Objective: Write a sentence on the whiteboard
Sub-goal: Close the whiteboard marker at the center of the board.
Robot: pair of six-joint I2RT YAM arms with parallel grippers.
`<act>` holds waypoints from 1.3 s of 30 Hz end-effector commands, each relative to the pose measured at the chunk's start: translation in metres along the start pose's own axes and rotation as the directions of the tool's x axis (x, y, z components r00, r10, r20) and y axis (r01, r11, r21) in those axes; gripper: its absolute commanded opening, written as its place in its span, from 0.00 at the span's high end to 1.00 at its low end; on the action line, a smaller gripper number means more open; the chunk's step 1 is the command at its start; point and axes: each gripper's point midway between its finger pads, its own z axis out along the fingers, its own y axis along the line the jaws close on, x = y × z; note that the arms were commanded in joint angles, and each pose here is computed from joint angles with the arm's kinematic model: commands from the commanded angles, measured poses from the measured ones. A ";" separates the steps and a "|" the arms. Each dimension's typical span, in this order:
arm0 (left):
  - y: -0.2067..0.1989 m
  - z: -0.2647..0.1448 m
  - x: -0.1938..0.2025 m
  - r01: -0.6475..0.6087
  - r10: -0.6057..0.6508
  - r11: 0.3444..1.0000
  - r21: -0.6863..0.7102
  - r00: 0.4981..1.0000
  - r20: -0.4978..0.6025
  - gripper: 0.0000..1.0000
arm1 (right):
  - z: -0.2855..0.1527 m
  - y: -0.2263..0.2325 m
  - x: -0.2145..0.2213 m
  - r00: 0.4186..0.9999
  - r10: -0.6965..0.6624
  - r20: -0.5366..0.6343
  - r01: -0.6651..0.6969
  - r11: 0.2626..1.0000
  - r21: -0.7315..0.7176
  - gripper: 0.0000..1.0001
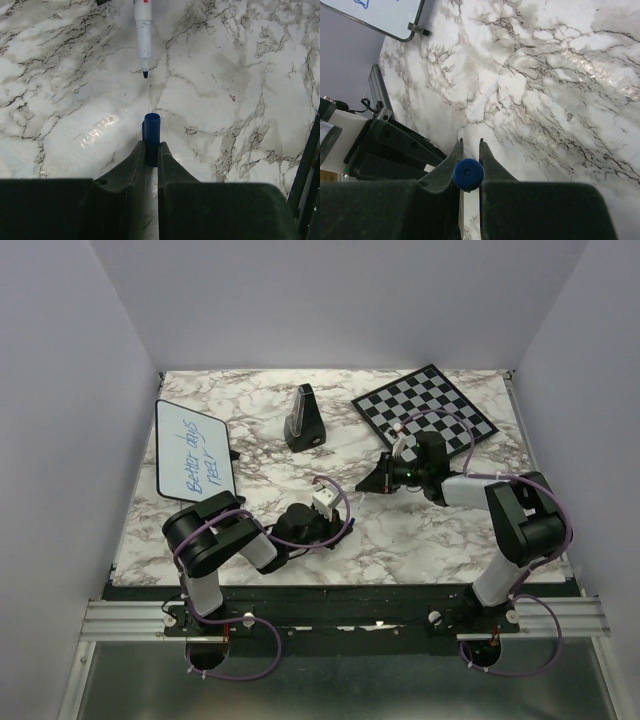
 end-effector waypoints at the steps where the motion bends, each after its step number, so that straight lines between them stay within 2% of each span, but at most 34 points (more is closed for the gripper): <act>1: 0.006 -0.001 0.001 0.010 -0.010 1.000 -0.021 1.000 0.023 0.90 | 0.009 -0.006 0.007 0.999 -0.031 -0.022 0.032 0.999 0.033 0.99; 27: 0.009 0.005 0.009 0.082 -0.082 0.996 -0.026 0.996 -0.017 0.90 | 0.020 0.006 0.021 0.997 -0.021 -0.073 0.020 1.000 -0.013 0.99; 39: 0.010 0.006 0.011 0.104 -0.104 0.994 -0.025 0.994 -0.021 0.90 | 0.011 0.019 0.005 0.996 -0.092 -0.014 0.092 0.996 -0.015 0.99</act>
